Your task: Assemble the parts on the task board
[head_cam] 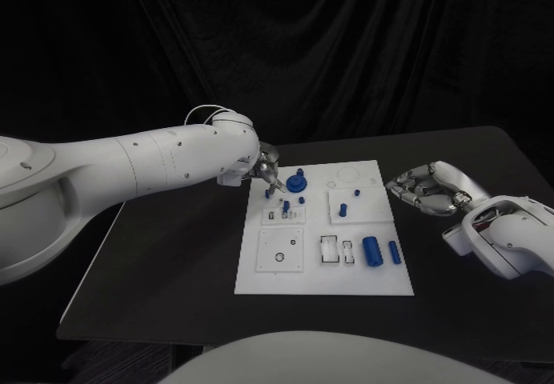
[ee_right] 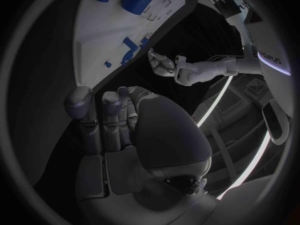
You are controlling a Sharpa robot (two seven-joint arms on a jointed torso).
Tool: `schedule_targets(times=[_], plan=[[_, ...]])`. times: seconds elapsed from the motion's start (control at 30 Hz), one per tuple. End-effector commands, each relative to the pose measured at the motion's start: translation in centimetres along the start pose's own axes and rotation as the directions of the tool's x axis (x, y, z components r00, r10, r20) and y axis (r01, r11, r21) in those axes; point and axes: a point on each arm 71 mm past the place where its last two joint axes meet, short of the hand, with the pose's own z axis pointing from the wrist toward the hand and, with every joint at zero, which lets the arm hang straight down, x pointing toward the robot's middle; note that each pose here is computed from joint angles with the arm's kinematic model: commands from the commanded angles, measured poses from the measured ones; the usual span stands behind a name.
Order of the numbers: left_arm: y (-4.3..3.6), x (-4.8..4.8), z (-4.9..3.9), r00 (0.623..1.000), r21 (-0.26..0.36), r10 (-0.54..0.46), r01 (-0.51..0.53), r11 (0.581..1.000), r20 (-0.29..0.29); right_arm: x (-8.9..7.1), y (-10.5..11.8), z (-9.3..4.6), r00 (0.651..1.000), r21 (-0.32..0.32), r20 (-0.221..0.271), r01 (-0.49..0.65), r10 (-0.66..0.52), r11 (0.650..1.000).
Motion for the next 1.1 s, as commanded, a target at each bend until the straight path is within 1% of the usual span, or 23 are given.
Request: schedule_targets(times=[0.03, 0.27, 0.37, 0.5, 0.73, 1.1], plan=[[-0.61, 0.19, 0.20, 0.999, 0.014, -0.018, 0.019, 1.000, -0.032, -0.1, 0.2, -0.1, 1.000, -0.020, 0.023, 0.004, -0.003, 1.000], [-1.68, -0.05, 0.44, 1.000, 0.044, -0.026, 0.026, 0.999, 0.001, -0.1, 0.2, -0.2, 1.000, -0.015, 0.016, 0.001, -0.001, 1.000], [-2.00, -0.04, 0.57, 1.000, 0.045, -0.024, 0.024, 0.999, 0.000, 0.0, 0.2, -0.1, 1.000, -0.014, 0.012, 0.000, 0.000, 1.000], [-2.38, 0.20, 0.84, 1.000, 0.029, -0.015, 0.016, 0.999, -0.016, 0.1, 0.3, -0.1, 1.000, -0.013, 0.007, -0.002, 0.002, 1.000], [-2.49, 0.71, 1.37, 0.999, -0.006, -0.013, 0.013, 1.000, -0.031, 0.2, 0.3, -0.1, 1.000, -0.010, 0.002, -0.004, 0.004, 1.000], [-2.47, 1.14, 1.99, 0.999, -0.029, -0.021, 0.020, 0.999, -0.033, 0.2, 0.3, -0.1, 1.000, -0.005, -0.003, -0.006, 0.006, 1.000]])
